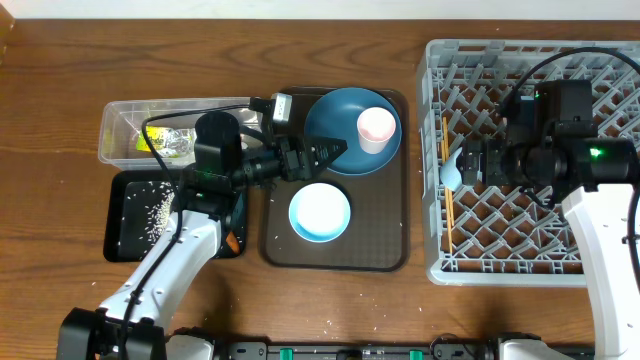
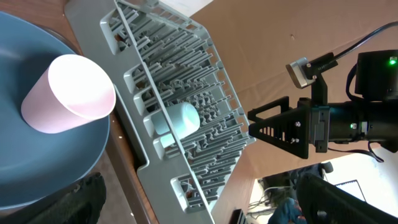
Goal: Sort waste into correct bins and load items into the dishwasher rack
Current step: 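Move the left gripper to the pink cup and grasp its rim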
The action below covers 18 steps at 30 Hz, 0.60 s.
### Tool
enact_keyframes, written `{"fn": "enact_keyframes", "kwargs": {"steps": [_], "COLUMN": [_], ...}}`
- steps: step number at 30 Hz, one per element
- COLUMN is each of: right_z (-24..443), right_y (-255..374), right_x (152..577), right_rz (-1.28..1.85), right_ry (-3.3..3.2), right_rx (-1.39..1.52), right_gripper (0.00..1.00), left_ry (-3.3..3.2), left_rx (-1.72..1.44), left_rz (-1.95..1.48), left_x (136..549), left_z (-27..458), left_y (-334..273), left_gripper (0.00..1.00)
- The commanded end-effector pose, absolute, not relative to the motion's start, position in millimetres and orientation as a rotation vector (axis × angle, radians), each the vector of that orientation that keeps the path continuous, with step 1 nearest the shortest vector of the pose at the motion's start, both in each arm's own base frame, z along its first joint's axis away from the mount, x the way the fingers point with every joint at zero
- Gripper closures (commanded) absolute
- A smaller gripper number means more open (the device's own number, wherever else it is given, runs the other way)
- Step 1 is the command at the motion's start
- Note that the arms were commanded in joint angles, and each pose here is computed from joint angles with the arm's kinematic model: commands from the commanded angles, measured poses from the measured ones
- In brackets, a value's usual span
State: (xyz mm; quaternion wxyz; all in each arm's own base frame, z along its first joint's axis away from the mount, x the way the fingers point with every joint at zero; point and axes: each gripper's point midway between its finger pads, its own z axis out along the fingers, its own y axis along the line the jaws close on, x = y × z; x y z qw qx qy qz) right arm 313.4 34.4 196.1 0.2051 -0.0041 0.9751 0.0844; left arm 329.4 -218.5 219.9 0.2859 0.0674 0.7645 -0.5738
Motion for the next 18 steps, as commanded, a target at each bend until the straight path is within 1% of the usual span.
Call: {"fn": "enact_keyframes", "kwargs": {"steps": [1,8,13,14,15,18], "right_z": [200.3,200.5,200.3,200.5,200.3,200.3], "right_y": [34.5,34.5,34.5,34.5,34.5,34.5], "right_x": [315.5,315.5,315.5,315.4,315.5,315.5], "right_rz": [0.248,0.248,0.248,0.248,0.248,0.248], "right_ry": [2.707,2.707,2.707,2.707,2.707,2.707], "right_rx": [0.009,0.009,0.009,0.009,0.009,0.009], "right_gripper": [0.01,0.01,0.01,0.01,0.01,0.01], "left_ry": [2.034,2.060,2.117,2.118,2.114,2.100], "left_rx": [0.186,0.092,-0.104,-0.139,-0.162,-0.212], "left_rz": [-1.501,-1.415,-1.187,-1.130,-1.087,-0.966], "left_x": [331.4,343.6,364.8,369.3,372.4,378.7], "left_z": [218.9,209.7,185.2,181.6,179.6,173.9], "left_y": [-217.2,-211.2,-197.3,-194.6,-193.3,-194.5], "left_gripper": [0.00,0.00,0.00,0.01,0.05,0.18]}}
